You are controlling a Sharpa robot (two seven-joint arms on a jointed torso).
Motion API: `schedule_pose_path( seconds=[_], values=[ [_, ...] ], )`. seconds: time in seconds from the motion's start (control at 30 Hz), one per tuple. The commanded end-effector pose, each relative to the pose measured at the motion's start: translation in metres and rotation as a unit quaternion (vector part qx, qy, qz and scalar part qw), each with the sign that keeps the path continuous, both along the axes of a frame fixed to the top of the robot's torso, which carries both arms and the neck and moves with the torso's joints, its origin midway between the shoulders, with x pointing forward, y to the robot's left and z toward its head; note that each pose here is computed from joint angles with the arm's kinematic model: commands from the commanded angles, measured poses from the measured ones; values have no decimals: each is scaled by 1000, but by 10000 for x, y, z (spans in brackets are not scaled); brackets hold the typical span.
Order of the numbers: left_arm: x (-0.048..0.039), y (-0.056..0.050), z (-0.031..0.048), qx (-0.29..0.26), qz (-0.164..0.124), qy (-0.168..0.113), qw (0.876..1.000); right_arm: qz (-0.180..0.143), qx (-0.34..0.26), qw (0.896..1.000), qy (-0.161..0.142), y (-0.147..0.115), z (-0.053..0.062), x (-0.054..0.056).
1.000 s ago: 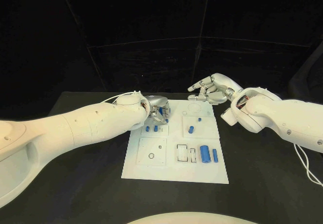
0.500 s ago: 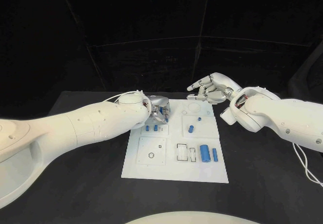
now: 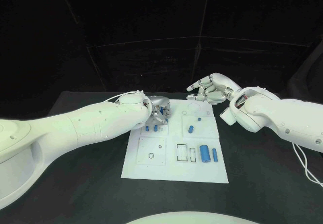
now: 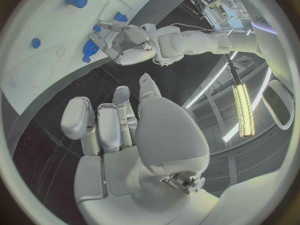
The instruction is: Assemble the parts on the task board
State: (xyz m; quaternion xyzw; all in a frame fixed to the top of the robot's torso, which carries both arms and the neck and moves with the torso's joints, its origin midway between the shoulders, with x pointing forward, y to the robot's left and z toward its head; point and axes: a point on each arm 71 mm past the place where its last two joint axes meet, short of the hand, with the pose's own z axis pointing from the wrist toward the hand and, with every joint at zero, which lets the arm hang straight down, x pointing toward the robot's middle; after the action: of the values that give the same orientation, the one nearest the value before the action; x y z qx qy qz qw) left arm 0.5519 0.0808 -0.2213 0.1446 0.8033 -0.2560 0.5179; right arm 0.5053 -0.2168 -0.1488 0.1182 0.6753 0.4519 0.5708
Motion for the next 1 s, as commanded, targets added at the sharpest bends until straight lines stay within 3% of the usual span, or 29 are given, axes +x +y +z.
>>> schedule_pose_path(
  seconds=[0.03,0.3,0.57,0.8,1.0],
  values=[
    [-20,-11,-48,14,-5,15,1000,3,2,1000,-2,9,15,-1],
    [-23,-11,-67,25,-1,25,999,4,2,1000,-2,8,15,-1],
    [-8,-9,-51,18,3,14,1000,3,3,1000,-2,8,16,-2],
    [-14,-9,-6,-7,-2,-10,1000,4,3,1000,-3,13,17,-1],
    [-45,63,73,-43,0,-23,999,3,3,1000,-4,0,18,0]
  ],
)
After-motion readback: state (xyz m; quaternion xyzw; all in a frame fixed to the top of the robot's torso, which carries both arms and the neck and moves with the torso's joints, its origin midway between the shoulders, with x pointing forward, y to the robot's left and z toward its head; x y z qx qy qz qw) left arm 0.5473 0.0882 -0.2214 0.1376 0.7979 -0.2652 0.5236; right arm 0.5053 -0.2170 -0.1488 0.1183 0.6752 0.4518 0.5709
